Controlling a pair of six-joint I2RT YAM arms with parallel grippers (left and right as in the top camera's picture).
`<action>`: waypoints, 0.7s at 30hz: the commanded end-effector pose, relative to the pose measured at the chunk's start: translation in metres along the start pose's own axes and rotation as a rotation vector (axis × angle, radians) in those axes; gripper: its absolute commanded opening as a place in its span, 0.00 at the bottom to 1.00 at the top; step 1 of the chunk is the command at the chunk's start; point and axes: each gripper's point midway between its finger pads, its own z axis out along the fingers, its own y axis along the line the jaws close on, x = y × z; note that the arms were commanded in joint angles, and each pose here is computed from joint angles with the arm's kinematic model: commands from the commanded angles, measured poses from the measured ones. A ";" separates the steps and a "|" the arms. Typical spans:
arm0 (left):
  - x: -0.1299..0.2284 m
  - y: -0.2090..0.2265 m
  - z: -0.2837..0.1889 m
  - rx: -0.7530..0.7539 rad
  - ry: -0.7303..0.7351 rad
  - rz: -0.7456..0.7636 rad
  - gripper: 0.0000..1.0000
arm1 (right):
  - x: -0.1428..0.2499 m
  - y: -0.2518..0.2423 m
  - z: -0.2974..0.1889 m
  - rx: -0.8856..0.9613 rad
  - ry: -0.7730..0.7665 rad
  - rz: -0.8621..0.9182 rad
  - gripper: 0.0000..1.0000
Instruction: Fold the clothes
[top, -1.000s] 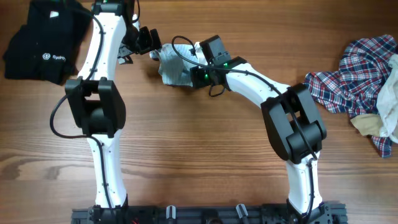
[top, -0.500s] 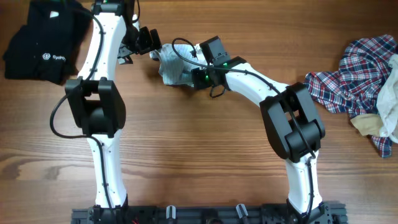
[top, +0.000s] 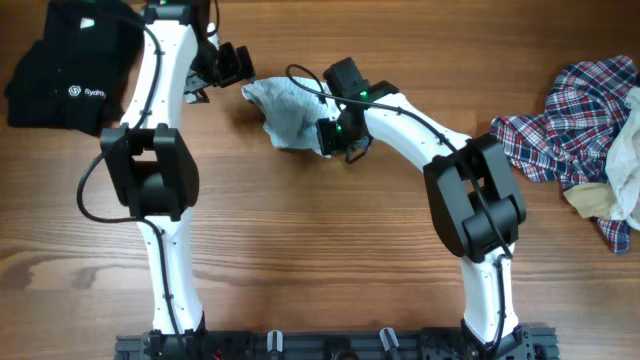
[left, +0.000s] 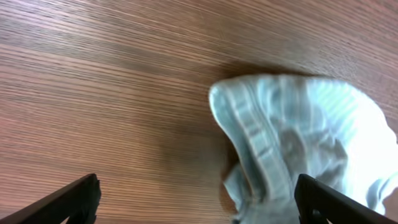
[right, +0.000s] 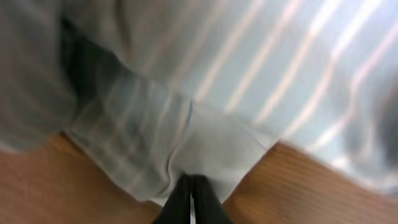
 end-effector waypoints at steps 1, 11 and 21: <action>-0.006 0.017 0.003 -0.015 0.003 -0.013 1.00 | 0.064 -0.054 0.030 0.169 0.223 0.173 0.04; -0.010 0.029 0.001 -0.016 -0.002 -0.038 1.00 | 0.085 -0.135 -0.028 0.363 0.283 0.513 0.04; 0.054 -0.068 -0.025 0.384 0.186 0.266 0.99 | 0.065 -0.153 -0.070 0.382 0.160 0.523 0.04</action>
